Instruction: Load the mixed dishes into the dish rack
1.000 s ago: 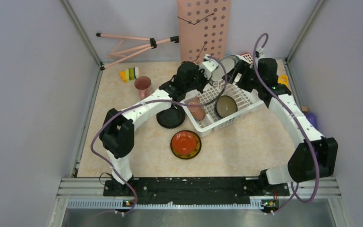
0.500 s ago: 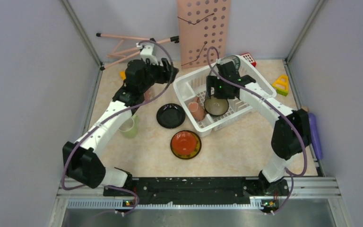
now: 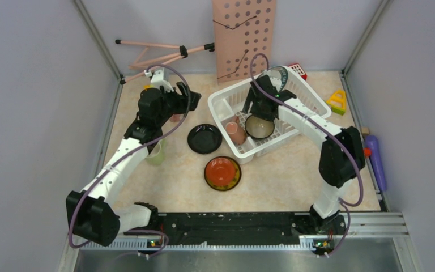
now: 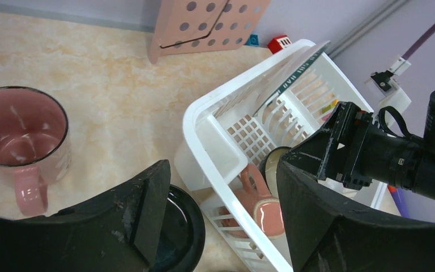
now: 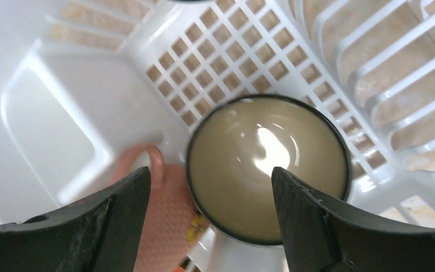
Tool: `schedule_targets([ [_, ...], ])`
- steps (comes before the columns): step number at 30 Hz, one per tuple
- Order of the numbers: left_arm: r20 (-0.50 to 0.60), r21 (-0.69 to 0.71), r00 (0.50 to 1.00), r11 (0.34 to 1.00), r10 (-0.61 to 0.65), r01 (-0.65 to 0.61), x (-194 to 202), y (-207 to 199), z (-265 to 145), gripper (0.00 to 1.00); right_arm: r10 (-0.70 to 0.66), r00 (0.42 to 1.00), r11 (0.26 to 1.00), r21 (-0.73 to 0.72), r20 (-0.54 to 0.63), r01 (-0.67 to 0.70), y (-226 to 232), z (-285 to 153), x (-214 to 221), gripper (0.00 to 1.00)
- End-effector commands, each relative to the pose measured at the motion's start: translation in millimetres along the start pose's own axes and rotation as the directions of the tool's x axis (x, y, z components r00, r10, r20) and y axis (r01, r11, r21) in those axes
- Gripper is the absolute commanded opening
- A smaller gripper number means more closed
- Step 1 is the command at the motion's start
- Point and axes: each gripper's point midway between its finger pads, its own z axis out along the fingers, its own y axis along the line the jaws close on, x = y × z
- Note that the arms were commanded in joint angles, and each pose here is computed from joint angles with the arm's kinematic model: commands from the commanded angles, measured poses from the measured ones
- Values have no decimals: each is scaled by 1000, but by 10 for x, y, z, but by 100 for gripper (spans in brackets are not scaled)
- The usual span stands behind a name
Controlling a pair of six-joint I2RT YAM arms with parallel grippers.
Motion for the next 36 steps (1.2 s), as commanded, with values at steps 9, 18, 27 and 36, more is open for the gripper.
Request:
schedule_targets([
  [9,86,-182,994,980,-70,85,-48,368,-315,85,162,986,927,348,-37,-139,46,418,68,76],
  [18,84,-164,993,982,-80,93,17,368,-324,85,141,983,925,370,-119,-88,-13,664,337,57],
  [27,50,-136,995,986,-88,94,82,325,-280,85,210,975,958,212,-70,-192,28,288,41,0],
  [36,-40,198,996,977,-74,81,119,-336,-113,84,320,946,823,-510,53,-250,297,-467,-519,0],
])
